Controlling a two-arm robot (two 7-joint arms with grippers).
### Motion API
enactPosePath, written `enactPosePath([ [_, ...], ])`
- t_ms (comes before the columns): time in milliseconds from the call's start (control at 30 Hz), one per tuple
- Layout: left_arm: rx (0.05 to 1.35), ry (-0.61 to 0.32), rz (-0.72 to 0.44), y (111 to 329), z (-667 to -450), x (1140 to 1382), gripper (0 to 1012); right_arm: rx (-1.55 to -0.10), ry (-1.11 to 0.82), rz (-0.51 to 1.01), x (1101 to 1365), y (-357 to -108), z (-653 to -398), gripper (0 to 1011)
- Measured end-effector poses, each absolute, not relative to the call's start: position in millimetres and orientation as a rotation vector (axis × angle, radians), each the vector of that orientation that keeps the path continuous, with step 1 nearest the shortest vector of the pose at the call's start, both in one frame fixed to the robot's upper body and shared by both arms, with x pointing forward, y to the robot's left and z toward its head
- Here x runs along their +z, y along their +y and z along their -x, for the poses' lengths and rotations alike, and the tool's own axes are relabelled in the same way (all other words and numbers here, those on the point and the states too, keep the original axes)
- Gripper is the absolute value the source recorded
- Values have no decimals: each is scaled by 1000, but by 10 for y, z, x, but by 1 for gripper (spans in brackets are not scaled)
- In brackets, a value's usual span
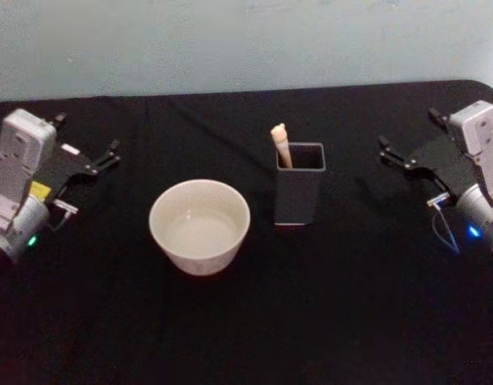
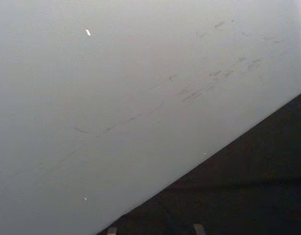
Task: Pick up the stirring spoon with one hand, stir inside the cup, then place it back in its original position.
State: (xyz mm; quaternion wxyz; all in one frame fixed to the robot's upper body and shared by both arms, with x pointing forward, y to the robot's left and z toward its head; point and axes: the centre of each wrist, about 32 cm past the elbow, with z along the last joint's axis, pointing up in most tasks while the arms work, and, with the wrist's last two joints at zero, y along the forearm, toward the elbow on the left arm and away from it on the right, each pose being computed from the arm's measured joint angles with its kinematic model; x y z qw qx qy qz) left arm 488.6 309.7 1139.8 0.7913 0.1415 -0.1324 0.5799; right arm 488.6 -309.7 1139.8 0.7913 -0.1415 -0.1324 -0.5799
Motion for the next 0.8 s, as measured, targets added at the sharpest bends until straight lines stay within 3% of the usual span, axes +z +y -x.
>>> enactPosePath([
  [467,1248,-285,-304,3097,-4886,11398,1001,-1236,-278,298,11415,-3122,-4877,1002],
  [800,1248,-285,-304,3097,-4886,11398,1001,-1160,-192,228,11647,-3161,-4794,1002],
])
